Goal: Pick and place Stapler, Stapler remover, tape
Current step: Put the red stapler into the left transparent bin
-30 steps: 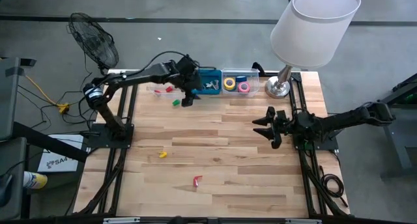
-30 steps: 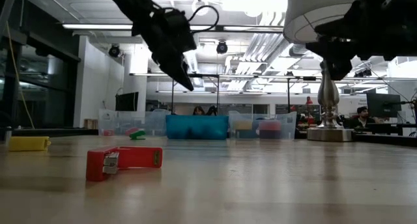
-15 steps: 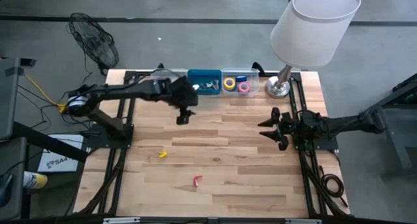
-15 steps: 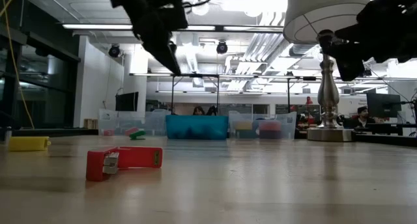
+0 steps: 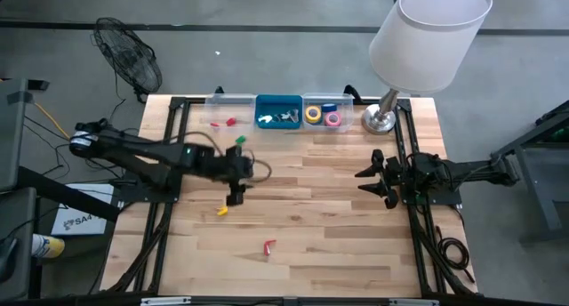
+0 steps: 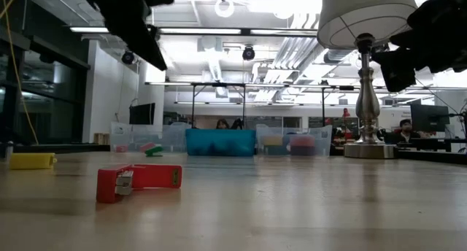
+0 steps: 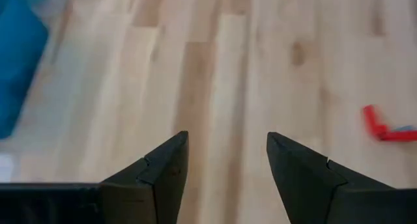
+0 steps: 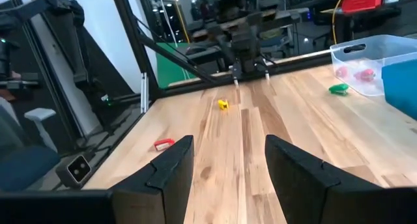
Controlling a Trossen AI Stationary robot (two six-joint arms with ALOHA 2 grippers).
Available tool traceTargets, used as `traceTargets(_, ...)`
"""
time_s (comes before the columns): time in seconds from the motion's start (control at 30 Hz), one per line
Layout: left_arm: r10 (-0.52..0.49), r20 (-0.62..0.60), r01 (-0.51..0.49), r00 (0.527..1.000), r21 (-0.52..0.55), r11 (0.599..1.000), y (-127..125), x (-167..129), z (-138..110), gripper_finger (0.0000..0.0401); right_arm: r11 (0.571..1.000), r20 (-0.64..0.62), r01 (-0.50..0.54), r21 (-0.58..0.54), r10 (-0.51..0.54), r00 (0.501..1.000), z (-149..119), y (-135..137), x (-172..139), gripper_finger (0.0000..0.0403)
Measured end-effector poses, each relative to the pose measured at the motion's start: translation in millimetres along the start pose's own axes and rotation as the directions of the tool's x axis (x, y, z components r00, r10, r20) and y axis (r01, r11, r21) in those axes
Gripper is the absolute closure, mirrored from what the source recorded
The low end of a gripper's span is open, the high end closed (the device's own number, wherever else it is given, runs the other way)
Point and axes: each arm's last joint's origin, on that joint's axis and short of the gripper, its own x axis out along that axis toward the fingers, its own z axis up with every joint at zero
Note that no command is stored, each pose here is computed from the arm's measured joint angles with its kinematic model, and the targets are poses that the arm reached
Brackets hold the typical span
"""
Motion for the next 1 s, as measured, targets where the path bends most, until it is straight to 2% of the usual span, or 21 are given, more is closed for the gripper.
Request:
traceTargets(0.2,-0.026,0.021,0.027,0.999,-0.042,0.999,-40,-6,-13,0.0199,1.0,-0.006,0.005,-0.017,-0.005,1.0,-1,0,0,0.0222)
traceTargets(0.43,-0.105,0.023,0.104,0.994,0.037,0.994,-74,-16,-25,0.0199,1.0,-0.014,0.007,-0.017,-0.007,1.0,-1,0,1,0.0222)
traceTargets(0.53,-0.118,-0.004,0.118,0.993,0.146,0.982,-83,-12,-30,0.0199,1.0,-0.015,0.007,-0.017,-0.007,1.0,-1,0,1,0.0222)
traceTargets(0.63,-0.152,-0.036,0.156,0.988,0.3,0.941,-92,-5,-32,0.0199,1.0,-0.015,0.007,-0.017,-0.007,1.0,-1,0,1,0.0222)
traceTargets(0.73,-0.237,-0.06,0.241,0.97,0.402,0.884,-101,7,-31,0.0199,1.0,-0.015,0.007,-0.017,-0.007,1.0,-1,0,1,0.0222)
traceTargets(0.87,-0.348,-0.105,0.351,0.932,0.506,0.787,-110,26,-30,0.0199,1.0,-0.016,0.007,-0.017,-0.007,1.0,-1,0,1,0.0222)
traceTargets(1.0,-0.379,-0.155,0.389,0.912,0.618,0.683,-116,45,-34,0.0198,1.0,-0.014,0.01,-0.017,-0.01,1.0,-1,-1,1,0.0222)
